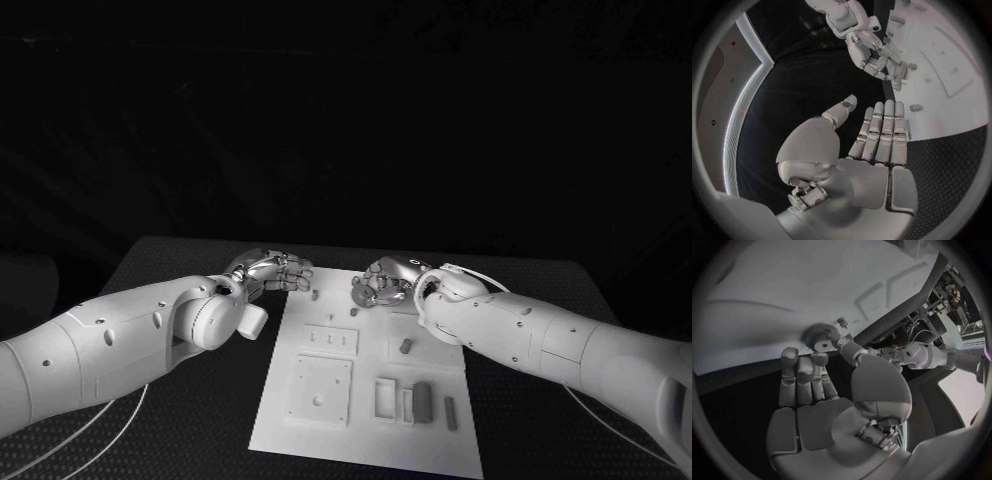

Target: Assemble the parts on the task board

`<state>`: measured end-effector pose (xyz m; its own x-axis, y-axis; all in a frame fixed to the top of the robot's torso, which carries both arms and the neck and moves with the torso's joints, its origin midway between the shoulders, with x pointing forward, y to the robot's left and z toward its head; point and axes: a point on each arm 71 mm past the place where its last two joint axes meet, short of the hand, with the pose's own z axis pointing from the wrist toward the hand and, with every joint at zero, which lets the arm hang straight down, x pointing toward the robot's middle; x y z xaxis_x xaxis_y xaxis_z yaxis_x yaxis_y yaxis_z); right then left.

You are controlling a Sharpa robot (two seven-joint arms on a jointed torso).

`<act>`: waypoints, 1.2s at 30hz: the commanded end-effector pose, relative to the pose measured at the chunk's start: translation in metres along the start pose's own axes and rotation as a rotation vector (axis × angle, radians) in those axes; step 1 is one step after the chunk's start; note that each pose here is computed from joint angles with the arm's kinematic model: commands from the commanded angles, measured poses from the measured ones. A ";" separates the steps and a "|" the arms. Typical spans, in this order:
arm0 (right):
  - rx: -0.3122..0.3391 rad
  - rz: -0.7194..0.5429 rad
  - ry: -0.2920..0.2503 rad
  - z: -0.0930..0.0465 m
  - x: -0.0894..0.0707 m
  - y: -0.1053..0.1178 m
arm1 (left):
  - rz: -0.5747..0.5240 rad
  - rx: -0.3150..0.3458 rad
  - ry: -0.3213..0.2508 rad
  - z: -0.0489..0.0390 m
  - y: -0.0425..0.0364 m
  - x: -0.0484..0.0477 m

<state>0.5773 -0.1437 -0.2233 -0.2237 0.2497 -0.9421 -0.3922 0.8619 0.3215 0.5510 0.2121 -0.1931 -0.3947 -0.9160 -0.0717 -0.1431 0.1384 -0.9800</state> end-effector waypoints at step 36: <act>-0.032 -0.087 -0.009 0.000 0.003 0.003 | -0.001 0.009 0.018 0.0001 -0.0012 0.0020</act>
<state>0.5774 -0.1426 -0.2240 -0.1984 0.2008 -0.9593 -0.4209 0.8665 0.2684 0.5509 0.2127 -0.1932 -0.3946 -0.9161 -0.0716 -0.1437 0.1385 -0.9799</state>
